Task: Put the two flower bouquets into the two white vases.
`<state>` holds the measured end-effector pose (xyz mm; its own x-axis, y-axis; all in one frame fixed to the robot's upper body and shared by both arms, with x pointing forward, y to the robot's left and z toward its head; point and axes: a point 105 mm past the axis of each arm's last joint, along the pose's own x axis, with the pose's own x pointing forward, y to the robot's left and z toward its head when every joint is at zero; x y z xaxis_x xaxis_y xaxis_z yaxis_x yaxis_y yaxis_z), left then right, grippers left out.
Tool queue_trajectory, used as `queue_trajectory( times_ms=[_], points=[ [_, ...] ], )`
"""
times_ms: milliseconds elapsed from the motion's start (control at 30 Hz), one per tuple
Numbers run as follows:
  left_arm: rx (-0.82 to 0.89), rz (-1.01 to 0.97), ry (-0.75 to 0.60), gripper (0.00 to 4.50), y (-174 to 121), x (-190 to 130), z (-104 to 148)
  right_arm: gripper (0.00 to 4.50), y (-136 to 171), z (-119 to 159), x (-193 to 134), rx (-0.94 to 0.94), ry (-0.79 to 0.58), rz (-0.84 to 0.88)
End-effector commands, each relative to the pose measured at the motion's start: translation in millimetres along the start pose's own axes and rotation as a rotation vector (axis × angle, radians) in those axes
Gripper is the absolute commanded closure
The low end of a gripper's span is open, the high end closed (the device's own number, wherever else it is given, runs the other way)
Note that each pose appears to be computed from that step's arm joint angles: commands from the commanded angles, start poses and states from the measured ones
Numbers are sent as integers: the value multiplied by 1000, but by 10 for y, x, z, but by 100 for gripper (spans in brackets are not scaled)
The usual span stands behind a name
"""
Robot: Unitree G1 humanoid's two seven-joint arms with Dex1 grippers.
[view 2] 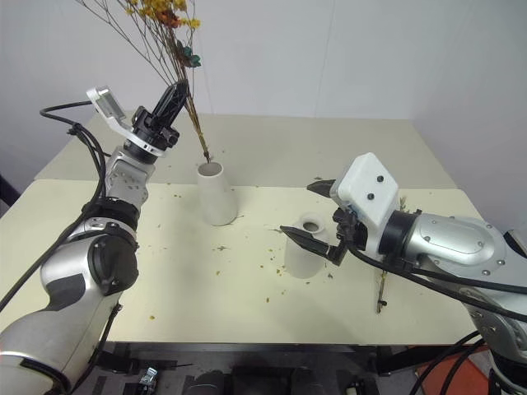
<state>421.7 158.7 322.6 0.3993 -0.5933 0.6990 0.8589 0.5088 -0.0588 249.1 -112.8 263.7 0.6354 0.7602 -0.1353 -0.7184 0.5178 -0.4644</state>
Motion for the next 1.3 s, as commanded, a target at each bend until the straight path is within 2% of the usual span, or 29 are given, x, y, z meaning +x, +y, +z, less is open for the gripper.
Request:
queue_trajectory(
  times_ms=[33,500,1300],
  points=[
    [27,-36,-7,446,-32,64,124,0,-26,79,-71,-31,-14,-37],
    [55,3,100,446,28,-79,-93,0,-28,86,-76,-26,-16,-45],
    [125,73,165,446,59,-209,-407,0,-51,65,-86,-14,-16,-60]
  ],
)
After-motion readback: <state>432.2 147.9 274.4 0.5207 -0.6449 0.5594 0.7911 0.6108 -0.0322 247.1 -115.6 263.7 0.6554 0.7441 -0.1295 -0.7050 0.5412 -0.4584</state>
